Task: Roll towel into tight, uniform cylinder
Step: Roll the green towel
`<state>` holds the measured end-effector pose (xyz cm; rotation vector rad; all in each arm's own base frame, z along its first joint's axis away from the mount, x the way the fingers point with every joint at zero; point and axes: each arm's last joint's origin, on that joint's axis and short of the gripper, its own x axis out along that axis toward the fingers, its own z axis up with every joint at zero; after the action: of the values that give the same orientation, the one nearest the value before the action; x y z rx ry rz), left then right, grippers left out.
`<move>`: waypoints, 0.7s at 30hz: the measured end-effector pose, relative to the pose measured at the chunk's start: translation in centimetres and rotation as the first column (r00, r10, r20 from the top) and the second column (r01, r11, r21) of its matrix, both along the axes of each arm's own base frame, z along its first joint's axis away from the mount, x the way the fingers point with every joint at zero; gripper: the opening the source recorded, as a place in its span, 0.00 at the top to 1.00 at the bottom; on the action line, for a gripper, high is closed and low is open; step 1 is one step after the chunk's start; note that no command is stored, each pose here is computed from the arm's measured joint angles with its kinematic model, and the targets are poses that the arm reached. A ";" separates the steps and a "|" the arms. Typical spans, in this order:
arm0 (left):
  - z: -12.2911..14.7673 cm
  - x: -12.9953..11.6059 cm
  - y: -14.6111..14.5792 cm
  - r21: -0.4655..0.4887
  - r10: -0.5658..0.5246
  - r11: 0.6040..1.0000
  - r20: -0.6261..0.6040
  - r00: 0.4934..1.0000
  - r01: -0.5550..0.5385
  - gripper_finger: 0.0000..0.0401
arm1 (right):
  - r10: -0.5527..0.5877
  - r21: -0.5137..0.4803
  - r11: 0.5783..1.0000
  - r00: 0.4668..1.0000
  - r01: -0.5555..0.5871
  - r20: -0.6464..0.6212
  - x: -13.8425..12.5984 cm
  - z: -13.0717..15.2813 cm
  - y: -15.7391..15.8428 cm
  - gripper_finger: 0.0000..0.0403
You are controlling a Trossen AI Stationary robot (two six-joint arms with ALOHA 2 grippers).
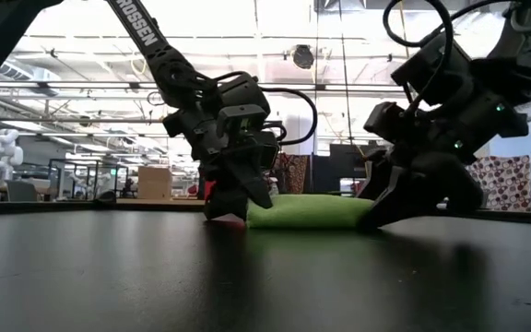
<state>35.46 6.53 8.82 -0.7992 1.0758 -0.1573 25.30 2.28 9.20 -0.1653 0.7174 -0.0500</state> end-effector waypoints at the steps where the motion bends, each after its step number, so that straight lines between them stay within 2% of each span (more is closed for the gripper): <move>1: 0.0 0.0 0.0 -0.002 -0.001 1.000 0.000 1.000 0.001 0.59 | 0.010 0.010 1.000 1.000 -0.010 0.000 0.1 -0.1 0.0 0.44; 8: 1.0 0.5 0.4 -0.008 -0.036 0.999 0.025 0.999 0.036 0.59 | 0.011 0.051 0.999 1.000 -0.011 0.005 0.2 -0.3 0.0 0.68; 14: 4.2 0.8 1.4 0.060 -0.130 0.991 0.125 0.984 0.123 0.59 | -0.026 0.143 0.989 1.000 0.025 0.001 0.2 -0.3 -0.4 0.90; 16: 5.7 0.7 1.4 0.112 -0.188 0.979 0.151 0.970 0.172 0.57 | -0.031 0.185 0.982 1.000 0.031 -0.003 0.2 -0.4 -0.5 0.95; 21: 6.7 -0.5 1.2 0.220 -0.262 0.945 0.070 0.962 0.242 0.48 | -0.029 0.284 0.958 0.999 0.032 -0.015 0.2 -0.4 -1.1 0.98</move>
<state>34.99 7.77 15.54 -0.4569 1.0783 -0.2923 25.53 1.23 8.79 0.1213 0.7299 0.0253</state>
